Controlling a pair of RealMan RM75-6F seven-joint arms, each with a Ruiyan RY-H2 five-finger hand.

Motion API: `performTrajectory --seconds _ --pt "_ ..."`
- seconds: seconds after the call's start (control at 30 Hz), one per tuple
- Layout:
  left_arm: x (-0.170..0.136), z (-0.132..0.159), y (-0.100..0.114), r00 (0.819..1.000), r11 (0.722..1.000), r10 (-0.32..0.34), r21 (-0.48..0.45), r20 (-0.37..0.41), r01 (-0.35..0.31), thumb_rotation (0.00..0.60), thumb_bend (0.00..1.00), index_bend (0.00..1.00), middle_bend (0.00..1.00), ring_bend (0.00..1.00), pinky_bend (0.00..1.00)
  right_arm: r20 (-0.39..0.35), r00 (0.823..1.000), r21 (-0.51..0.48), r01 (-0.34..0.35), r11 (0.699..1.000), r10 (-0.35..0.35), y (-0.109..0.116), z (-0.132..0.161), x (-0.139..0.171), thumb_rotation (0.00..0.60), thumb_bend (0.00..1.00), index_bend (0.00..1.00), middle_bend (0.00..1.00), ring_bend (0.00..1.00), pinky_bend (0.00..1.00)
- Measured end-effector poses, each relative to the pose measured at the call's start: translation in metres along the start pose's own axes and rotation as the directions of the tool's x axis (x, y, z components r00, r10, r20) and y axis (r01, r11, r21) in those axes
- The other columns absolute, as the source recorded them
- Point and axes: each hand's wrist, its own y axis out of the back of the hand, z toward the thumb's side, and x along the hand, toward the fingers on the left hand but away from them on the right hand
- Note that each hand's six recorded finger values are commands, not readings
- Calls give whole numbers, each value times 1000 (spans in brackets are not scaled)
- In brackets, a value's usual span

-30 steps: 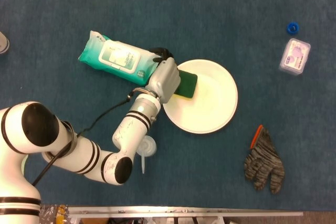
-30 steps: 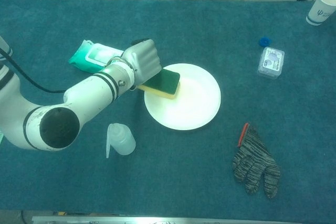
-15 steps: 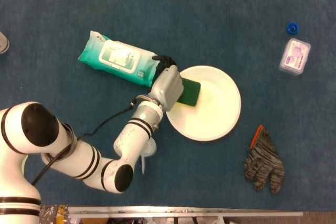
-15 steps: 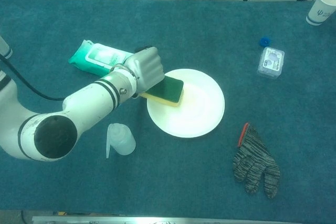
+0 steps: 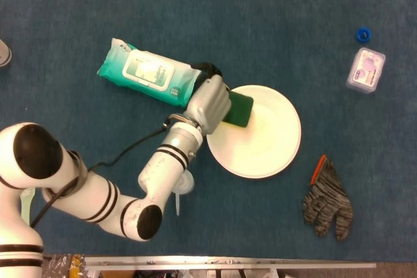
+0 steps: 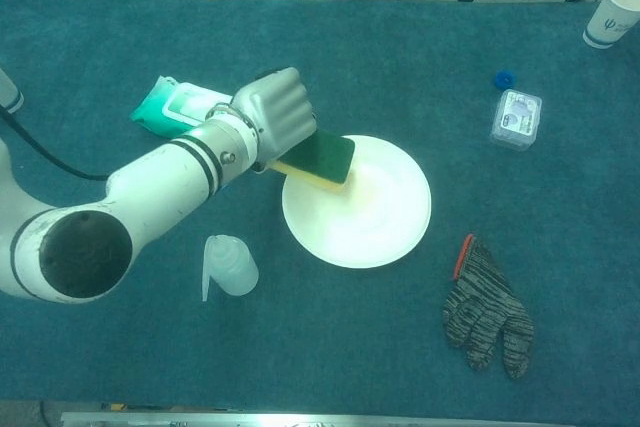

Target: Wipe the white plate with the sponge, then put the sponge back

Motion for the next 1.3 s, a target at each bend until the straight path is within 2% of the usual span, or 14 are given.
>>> performTrajectory --seconds 0.3,0.63,1.03,1.3 --pt "-11 -34 -27 996 995 -45 -91 -73 38 341 357 365 378 281 365 -7 1000 -1 -4 1000 4 -1 2 -1 559 205 393 372 308 441" --pt "-40 -62 -69 984 979 -120 -180 -135 95 338 358 365 377 281 365 -12 1000 -3 -13 1000 13 -4 5 -3 559 205 393 372 308 441" --pt "-79 -65 -114 970 962 -209 -208 -125 180 340 358 365 375 281 361 -18 1000 -5 -21 1000 21 -6 5 -5 558 205 393 372 308 441" --pt "-77 -74 -110 972 962 -182 -230 -146 146 335 358 365 376 281 361 -21 1000 -5 -23 1000 23 -6 7 -4 558 205 393 372 308 441"
